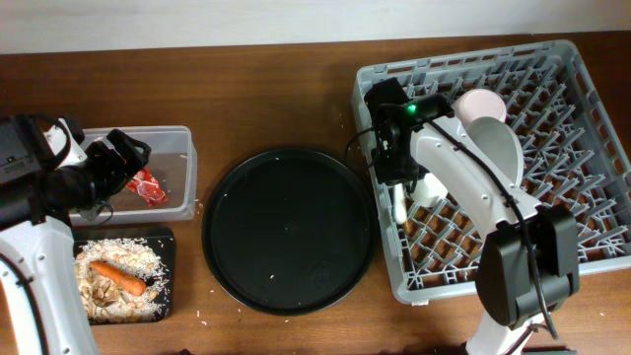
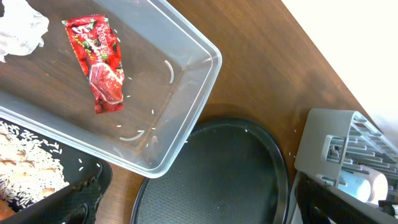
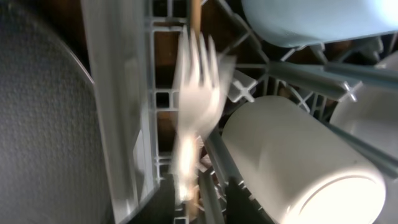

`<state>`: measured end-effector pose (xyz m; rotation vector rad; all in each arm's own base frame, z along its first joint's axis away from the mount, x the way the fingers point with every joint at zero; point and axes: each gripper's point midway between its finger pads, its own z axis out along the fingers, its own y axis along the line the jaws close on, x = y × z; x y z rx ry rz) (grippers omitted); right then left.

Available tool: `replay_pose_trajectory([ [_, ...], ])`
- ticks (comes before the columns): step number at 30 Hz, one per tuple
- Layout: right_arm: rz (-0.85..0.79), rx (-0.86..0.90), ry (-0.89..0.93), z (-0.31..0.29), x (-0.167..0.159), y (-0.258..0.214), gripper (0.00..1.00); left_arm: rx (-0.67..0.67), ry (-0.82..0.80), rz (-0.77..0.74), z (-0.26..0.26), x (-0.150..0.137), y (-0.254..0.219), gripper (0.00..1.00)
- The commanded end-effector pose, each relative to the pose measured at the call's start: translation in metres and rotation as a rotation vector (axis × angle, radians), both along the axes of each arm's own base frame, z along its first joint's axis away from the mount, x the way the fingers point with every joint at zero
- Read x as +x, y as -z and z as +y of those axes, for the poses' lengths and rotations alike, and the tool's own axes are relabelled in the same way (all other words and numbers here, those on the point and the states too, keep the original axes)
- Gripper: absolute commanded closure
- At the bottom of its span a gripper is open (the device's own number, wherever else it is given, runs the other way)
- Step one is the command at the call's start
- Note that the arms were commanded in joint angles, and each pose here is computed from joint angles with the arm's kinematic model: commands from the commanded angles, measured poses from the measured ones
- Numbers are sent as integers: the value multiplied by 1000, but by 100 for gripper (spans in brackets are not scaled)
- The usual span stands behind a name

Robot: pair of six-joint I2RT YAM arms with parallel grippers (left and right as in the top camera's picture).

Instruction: Sort waste into correct bins and load items into the dishwasher rack

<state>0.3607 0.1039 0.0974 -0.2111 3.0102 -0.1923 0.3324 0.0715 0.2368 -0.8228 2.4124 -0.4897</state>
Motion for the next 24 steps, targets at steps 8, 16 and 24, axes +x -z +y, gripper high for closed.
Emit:
replay_pose_trajectory([
  [8, -173, 90, -24, 13, 20, -119, 1, 4, -8, -27, 0, 0, -10, 1],
  [16, -183, 93, -23, 13, 22, -122, 1, 4, -8, -27, 0, 0, -10, 1],
  [24, -191, 97, -27, 14, 20, -126, 1, 4, -8, -27, 0, 0, -10, 1],
])
